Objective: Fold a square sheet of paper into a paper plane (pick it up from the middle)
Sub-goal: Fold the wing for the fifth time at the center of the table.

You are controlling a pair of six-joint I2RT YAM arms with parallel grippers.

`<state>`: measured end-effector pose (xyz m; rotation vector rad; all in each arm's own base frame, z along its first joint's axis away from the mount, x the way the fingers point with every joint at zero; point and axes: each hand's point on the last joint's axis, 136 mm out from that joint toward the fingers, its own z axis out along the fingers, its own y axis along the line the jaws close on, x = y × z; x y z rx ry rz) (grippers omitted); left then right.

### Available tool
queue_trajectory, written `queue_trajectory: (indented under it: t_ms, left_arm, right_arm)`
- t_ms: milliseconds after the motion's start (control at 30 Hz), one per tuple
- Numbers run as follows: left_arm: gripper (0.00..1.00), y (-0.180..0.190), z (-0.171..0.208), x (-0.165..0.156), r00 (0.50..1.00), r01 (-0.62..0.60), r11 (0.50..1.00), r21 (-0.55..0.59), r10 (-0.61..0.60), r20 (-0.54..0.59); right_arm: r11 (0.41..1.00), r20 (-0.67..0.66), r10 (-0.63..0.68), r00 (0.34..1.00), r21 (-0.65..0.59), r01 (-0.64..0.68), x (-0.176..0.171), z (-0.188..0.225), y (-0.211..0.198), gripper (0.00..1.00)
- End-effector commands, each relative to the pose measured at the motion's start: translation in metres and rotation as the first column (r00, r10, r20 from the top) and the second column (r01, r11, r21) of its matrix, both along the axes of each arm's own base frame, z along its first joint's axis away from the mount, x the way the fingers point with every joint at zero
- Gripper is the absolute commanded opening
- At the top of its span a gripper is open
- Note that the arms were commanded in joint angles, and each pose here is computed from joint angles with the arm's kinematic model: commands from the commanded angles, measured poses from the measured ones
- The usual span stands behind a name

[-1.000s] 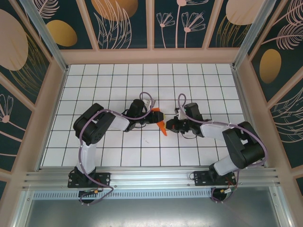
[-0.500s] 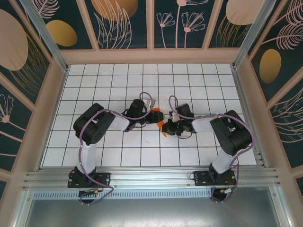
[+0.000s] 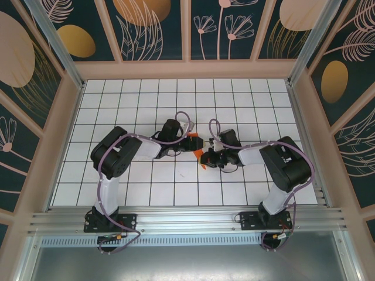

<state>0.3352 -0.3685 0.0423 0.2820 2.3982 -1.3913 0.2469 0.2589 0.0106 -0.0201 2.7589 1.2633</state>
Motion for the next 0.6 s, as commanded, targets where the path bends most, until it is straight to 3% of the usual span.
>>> queue_trajectory:
  t_ms: [0,567]
  left_arm:
    - [0.52,0.016,-0.023,0.018,1.0,-0.024,0.997,0.075,0.023,0.017]
    - [0.55,0.015,-0.003,0.037,0.991,0.058,0.998,0.003,-0.058,0.117]
  right_arm:
    - [0.96,-0.197,-0.061,0.979,-0.278,0.004,-0.051,-0.073,-0.053,0.0]
    - [0.956,-0.225,-0.074,0.972,-0.293,0.005,-0.057,-0.082,-0.062,0.0]
